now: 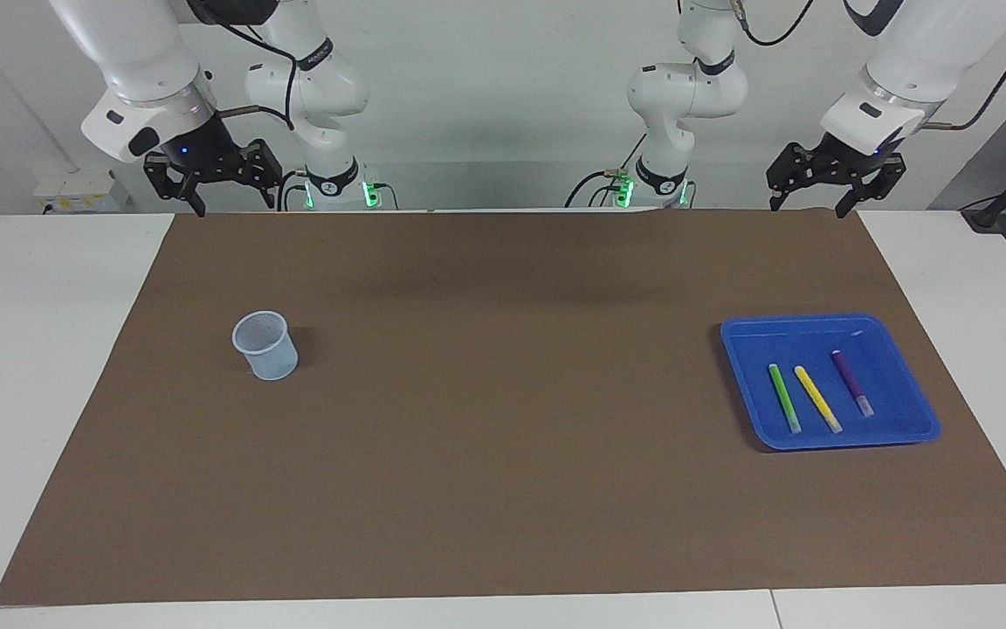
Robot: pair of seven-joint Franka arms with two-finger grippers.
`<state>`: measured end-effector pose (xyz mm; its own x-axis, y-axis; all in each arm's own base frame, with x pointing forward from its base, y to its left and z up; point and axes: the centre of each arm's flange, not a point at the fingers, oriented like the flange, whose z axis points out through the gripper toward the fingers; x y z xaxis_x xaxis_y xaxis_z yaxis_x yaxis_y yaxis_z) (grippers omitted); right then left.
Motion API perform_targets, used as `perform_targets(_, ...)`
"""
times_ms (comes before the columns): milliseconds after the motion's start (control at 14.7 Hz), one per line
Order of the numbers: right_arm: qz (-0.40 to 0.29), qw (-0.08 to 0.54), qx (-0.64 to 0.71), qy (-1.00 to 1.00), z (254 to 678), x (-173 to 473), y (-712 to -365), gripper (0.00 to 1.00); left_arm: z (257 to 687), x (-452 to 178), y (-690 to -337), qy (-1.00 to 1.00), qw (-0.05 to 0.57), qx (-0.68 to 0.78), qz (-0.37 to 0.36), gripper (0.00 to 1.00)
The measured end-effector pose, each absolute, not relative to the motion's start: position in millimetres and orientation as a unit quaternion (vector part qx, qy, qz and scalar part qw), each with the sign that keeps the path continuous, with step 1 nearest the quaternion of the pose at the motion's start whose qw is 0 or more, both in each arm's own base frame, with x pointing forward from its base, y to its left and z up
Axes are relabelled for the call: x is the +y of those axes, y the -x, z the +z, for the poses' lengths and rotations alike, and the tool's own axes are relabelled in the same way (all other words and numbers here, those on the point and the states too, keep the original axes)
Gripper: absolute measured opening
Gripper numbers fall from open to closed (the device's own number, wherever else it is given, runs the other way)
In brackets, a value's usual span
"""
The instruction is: Right arm passes pens to left for tray arrangement
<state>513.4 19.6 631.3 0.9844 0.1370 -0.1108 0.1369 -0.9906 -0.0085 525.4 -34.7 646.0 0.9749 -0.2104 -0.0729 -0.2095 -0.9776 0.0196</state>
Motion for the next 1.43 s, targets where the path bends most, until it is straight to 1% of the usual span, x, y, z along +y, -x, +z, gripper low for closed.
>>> perform_targets(545,0.056,0.0,-0.068,0.996,631,19,-513,1.0,646,-33,-526,-0.994,0.006,-0.104,-0.036,1.0)
perform_targets(954,0.044,-0.001,-0.068,0.997,643,19,-507,1.0,646,-32,-526,-0.994,0.006,-0.103,-0.036,1.0)
perform_targets(1431,0.051,0.001,-0.063,0.997,636,13,-512,1.0,638,-29,-527,-0.994,0.006,-0.1,-0.042,1.0)
